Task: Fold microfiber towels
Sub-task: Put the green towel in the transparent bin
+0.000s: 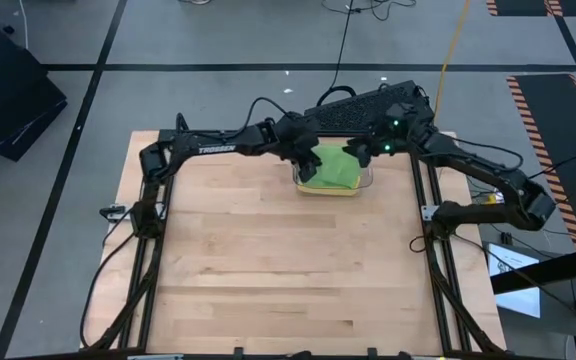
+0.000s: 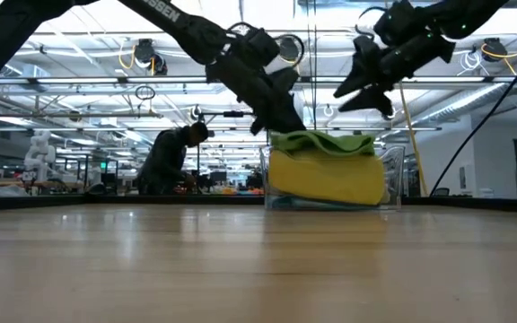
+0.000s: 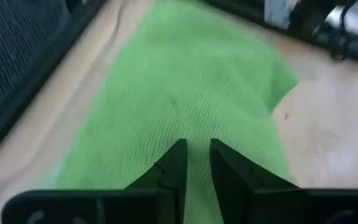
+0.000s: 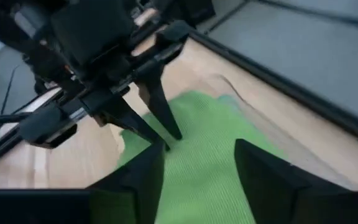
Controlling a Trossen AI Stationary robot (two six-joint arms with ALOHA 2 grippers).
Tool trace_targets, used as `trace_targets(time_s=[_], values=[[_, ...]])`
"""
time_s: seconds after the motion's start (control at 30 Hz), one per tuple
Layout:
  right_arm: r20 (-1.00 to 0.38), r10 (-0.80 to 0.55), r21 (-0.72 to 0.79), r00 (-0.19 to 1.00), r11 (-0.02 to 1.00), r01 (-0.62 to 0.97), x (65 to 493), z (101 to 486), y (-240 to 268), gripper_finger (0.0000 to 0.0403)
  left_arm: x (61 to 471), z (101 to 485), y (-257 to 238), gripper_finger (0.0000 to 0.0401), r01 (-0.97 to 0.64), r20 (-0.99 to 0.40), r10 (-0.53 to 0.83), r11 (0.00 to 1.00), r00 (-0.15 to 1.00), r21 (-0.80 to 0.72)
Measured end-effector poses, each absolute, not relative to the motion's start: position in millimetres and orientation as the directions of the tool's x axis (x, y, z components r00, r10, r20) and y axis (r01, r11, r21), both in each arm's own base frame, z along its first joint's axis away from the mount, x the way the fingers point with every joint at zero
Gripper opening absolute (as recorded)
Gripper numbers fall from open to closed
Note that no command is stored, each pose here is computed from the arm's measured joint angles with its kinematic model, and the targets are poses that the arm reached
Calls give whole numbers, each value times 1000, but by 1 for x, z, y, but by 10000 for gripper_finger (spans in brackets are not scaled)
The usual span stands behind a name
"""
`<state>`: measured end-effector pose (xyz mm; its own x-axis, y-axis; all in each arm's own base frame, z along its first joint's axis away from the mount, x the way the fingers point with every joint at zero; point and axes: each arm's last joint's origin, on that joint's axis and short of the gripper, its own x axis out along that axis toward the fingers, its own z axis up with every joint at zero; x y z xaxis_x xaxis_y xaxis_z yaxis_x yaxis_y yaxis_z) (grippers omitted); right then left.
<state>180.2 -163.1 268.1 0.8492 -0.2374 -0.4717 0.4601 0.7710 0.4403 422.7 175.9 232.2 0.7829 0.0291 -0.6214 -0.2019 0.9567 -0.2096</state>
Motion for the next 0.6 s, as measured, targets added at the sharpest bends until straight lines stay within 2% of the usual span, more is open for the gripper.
trace_targets(time_s=[0.17,0.33,0.47,0.6], values=[[-404,-198,346,893,870,350,209,255,-166,111,416,258,172,55,-199,-574,48,959,818,-202],[-358,-128,409,925,869,278,232,214,-182,15,418,258,171,37,-222,-572,66,953,818,-207],[-420,-86,442,904,850,286,240,188,-187,12,423,238,169,25,-239,-630,54,948,775,-213],[-459,-69,407,886,870,279,242,173,-186,2,427,220,168,10,-241,-664,37,946,746,-218]])
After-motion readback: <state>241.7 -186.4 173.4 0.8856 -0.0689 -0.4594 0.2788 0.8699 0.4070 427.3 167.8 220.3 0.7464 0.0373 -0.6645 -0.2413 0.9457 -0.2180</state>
